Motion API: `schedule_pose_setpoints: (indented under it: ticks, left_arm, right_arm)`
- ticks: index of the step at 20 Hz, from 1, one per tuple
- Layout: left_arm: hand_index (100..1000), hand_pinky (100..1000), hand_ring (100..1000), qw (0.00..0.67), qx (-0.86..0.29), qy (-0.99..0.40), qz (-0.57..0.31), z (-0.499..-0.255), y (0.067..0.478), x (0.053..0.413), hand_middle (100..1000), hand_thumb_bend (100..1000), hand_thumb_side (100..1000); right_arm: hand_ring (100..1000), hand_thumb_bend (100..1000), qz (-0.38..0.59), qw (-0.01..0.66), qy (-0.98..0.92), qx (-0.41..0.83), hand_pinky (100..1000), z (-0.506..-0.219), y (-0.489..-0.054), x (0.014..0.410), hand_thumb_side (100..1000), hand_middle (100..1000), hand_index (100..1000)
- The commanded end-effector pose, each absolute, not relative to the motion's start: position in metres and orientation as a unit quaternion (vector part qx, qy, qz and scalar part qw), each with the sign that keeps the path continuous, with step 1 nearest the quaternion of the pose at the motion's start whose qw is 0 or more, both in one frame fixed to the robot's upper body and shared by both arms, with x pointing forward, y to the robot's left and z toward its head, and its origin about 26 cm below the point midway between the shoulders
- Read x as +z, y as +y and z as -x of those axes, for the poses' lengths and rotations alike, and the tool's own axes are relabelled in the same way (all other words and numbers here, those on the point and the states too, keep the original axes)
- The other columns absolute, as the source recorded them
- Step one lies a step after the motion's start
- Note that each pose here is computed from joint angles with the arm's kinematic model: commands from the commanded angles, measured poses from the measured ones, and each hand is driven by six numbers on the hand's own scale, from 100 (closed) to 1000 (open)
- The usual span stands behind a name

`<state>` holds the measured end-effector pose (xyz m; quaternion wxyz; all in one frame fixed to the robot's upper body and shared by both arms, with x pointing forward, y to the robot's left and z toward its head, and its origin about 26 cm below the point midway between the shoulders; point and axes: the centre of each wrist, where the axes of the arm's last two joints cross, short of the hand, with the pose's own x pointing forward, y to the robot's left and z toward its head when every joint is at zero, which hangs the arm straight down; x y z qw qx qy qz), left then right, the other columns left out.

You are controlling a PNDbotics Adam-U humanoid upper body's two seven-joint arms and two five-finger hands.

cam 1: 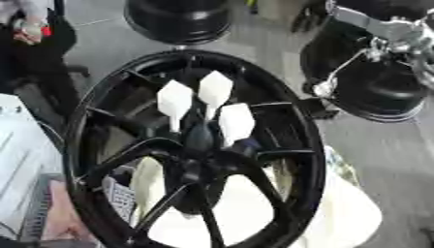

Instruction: Pull the pin out of the wheel hub.

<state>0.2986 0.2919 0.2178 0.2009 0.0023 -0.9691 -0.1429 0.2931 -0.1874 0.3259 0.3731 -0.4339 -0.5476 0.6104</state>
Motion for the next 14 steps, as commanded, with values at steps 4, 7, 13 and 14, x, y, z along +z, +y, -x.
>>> schedule_pose_setpoints:
  ticks: [4, 7, 13, 14]
  left_arm:
    - [845, 815, 780, 0.191, -0.163, -0.968, -0.022, -0.294, 0.3, 0.226, 648, 100, 565]
    - [845, 815, 780, 0.197, -0.166, -0.966, -0.03, -0.293, 0.302, 0.224, 647, 100, 568]
    - [845, 815, 780, 0.205, -0.172, -0.963, -0.043, -0.291, 0.306, 0.221, 647, 100, 569]
    - [845, 815, 780, 0.206, -0.174, -0.962, -0.046, -0.291, 0.307, 0.221, 646, 100, 570]
  right_arm:
    - [792, 509, 0.438, 0.4, -0.522, 0.613, 1000, -0.289, -0.184, 0.336, 105, 696, 780]
    - [786, 513, 0.424, 0.412, -0.515, 0.62, 1000, -0.289, -0.179, 0.336, 109, 698, 779]
    - [775, 544, 0.384, 0.464, -0.502, 0.621, 993, -0.289, -0.175, 0.334, 126, 706, 781]
    - [774, 546, 0.379, 0.472, -0.501, 0.619, 986, -0.289, -0.174, 0.333, 126, 709, 782]
